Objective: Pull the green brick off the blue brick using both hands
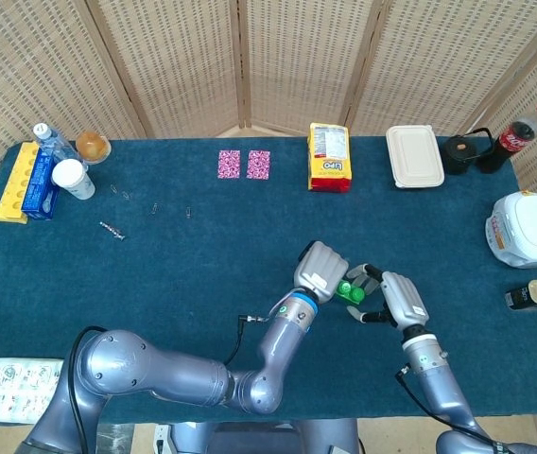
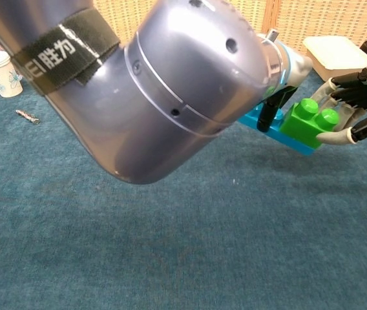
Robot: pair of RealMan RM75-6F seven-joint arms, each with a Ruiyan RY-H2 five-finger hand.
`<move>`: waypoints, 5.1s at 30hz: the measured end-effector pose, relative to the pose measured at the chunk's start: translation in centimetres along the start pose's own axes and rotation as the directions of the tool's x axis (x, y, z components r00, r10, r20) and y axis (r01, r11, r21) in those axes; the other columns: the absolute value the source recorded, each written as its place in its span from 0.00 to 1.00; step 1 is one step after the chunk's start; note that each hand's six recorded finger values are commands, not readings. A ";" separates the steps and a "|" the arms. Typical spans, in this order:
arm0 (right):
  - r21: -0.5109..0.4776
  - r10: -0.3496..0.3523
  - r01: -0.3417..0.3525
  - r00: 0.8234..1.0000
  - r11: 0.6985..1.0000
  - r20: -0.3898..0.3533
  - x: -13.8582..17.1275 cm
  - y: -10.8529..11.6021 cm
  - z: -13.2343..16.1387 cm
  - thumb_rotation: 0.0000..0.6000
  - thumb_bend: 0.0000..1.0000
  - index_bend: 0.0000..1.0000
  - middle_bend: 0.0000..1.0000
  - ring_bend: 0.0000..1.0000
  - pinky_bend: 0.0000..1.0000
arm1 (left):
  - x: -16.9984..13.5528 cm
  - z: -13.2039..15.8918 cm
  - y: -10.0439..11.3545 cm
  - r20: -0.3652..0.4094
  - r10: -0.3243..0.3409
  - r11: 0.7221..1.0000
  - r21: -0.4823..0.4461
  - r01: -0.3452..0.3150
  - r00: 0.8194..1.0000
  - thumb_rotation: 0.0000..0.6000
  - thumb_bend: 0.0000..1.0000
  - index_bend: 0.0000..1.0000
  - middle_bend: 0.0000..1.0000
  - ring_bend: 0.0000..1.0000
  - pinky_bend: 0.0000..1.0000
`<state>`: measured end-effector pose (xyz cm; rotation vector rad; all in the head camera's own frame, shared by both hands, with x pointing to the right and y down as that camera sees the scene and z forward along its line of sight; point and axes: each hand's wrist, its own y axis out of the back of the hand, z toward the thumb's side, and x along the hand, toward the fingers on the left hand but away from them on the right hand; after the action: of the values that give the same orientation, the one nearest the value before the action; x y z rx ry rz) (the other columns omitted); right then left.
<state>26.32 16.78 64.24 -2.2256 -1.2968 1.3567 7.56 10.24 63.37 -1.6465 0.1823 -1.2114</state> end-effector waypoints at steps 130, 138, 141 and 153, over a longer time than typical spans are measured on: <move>0.339 -0.086 0.055 0.994 0.939 0.075 0.6 4.5 -3.0 1.00 0.33 0.28 0.34 0.32 0.26 | -5.0 -7.8 -10.9 -0.044 -0.023 0.996 -0.086 0.019 0.999 1.00 0.24 0.44 0.41 0.35 0.41; 0.336 -0.104 0.074 0.992 0.939 0.073 0.9 5.3 -2.9 1.00 0.33 0.27 0.34 0.32 0.26 | -5.2 -8.8 -11.4 -0.060 -0.052 0.991 -0.124 0.044 0.997 0.74 0.15 0.00 0.15 0.08 0.20; 0.334 -0.106 0.075 0.992 0.939 0.074 1.0 5.5 -2.9 1.00 0.33 0.27 0.34 0.32 0.26 | -5.5 -9.6 -11.2 -0.075 -0.047 0.987 -0.159 0.035 0.996 0.73 0.15 0.00 0.14 0.05 0.19; 0.303 -0.142 0.113 0.987 0.946 0.077 1.2 6.5 -3.3 1.00 0.33 0.27 0.35 0.35 0.29 | -8.6 -14.0 -10.7 -0.132 -0.008 0.970 -0.241 -0.024 0.991 0.90 0.17 0.00 0.14 0.05 0.18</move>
<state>32.87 14.70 61.56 -1.8645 -1.1549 1.5147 -11.84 11.52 65.85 -1.7718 0.4340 -1.3341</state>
